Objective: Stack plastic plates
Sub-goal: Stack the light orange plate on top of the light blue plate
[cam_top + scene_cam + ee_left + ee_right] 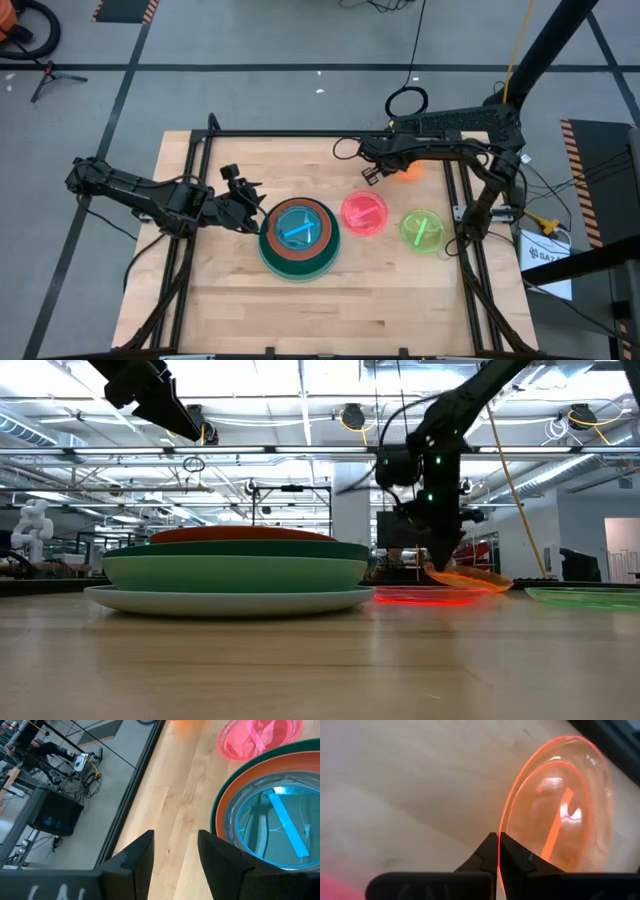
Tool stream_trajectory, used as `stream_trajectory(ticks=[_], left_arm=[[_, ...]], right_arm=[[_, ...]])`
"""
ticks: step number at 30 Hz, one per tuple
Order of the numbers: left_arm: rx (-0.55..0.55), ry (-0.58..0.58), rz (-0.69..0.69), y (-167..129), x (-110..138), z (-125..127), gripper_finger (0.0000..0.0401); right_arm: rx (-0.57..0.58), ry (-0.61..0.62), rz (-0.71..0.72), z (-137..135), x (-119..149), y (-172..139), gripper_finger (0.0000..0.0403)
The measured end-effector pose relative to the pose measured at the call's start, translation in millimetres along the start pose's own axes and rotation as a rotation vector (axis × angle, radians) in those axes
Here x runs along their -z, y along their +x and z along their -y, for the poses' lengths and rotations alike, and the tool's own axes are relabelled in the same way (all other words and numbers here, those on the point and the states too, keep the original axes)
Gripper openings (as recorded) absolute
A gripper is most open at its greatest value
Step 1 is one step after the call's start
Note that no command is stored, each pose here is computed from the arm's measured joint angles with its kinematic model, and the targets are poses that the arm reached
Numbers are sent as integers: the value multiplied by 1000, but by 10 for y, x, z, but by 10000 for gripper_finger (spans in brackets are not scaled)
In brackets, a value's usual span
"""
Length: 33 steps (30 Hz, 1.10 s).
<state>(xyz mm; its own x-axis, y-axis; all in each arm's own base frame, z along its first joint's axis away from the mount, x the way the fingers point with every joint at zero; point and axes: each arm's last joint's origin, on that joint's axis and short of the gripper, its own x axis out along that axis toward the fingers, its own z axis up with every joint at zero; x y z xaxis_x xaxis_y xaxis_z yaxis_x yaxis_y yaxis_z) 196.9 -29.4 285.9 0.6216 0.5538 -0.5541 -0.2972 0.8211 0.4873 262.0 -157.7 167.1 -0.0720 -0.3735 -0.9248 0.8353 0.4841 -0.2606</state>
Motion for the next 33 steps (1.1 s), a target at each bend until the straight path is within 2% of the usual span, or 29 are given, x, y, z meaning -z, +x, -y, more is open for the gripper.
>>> stream_trajectory(ticks=[7, 12, 20, 24, 28, 31, 33], left_arm=[[0, 0, 1, 0, -1, 0, 159], [0, 1, 7, 0, -8, 0, 159], [0, -2, 9, -1, -11, 0, 159], [1, -3, 10, 0, -13, 1, 159], [1, -9, 10, -1, -14, 1, 159], [3, -10, 11, -4, -13, 5, 159], [5, -8, 12, -9, -13, 10, 159]], right_arm=[[-99, -143, 151, -198, 150, -467, 2], [-220, -258, 328, -444, 306, -840, 1], [-469, -575, 622, -1060, 586, -1449, 1], [-546, -755, 691, -1378, 727, -1668, 1], [-541, -894, 702, -1714, 815, -1727, 0], [-505, -1003, 659, -1921, 891, -1680, 0], [-500, -1035, 660, -2026, 911, -1672, 0]])
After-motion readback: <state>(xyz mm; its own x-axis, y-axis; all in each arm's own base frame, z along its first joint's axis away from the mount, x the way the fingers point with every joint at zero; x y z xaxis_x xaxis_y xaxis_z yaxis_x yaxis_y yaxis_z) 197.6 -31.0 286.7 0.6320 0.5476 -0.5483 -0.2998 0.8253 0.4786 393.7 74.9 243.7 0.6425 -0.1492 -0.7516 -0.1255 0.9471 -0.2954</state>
